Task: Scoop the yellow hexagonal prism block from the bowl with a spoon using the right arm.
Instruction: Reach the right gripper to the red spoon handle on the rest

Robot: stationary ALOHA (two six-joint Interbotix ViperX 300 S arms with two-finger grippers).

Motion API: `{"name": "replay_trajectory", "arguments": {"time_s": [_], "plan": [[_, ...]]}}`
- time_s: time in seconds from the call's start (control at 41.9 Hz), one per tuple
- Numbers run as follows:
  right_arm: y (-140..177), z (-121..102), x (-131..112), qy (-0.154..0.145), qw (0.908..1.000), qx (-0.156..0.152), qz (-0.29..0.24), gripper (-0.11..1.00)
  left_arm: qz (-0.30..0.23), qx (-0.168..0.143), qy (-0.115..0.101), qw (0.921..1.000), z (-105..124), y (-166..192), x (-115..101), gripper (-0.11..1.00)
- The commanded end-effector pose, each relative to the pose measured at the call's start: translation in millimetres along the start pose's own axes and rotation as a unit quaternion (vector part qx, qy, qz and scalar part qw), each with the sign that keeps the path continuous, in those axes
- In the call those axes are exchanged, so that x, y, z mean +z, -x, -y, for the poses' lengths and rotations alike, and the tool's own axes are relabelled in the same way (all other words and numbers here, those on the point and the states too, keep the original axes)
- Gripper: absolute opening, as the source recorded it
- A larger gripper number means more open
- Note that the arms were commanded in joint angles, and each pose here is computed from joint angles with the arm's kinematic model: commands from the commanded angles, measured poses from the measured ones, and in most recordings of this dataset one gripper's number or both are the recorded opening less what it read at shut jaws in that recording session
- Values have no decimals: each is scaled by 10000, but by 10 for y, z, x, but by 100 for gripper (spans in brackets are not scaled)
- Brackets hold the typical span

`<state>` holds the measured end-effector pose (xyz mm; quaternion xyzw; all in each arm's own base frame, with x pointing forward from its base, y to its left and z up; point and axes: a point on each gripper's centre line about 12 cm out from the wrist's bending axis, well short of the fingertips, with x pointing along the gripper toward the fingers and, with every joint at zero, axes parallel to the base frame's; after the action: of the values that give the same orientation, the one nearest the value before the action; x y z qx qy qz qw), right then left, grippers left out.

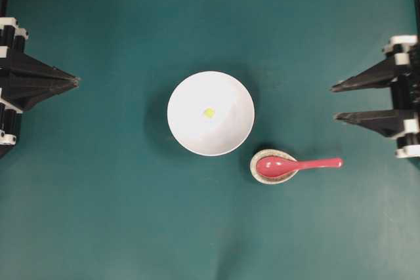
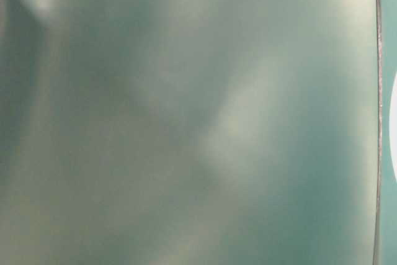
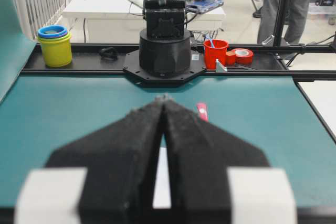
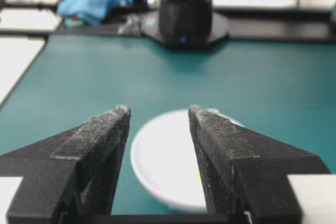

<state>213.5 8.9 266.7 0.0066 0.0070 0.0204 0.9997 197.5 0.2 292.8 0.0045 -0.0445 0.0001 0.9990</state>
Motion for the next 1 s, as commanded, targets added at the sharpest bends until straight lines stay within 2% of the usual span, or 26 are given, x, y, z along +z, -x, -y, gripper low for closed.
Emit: {"name": "replay_trajectory", "arguments": {"time_s": [0.0, 0.238, 0.429, 0.763, 0.978], "plan": [[-82, -1, -82, -65, 10000, -5, -31, 55, 92, -2, -15, 10000, 0, -23, 70, 0], [-208, -46, -525, -235, 9996, 70, -134, 55, 69, 4, -31, 10000, -3, -23, 65, 0], [-257, -119, -904, -491, 9981, 149, -343, 55, -8, 4, -31, 10000, -3, -22, 42, 0], [-290, -301, -1427, -536, 9967, 216, -570, 55, -77, 1, -38, 10000, -2, -25, 19, 0], [-254, -445, -1627, -492, 9960, 223, -706, 55, -100, -6, -37, 9999, 1, -27, 12, 0]]}}
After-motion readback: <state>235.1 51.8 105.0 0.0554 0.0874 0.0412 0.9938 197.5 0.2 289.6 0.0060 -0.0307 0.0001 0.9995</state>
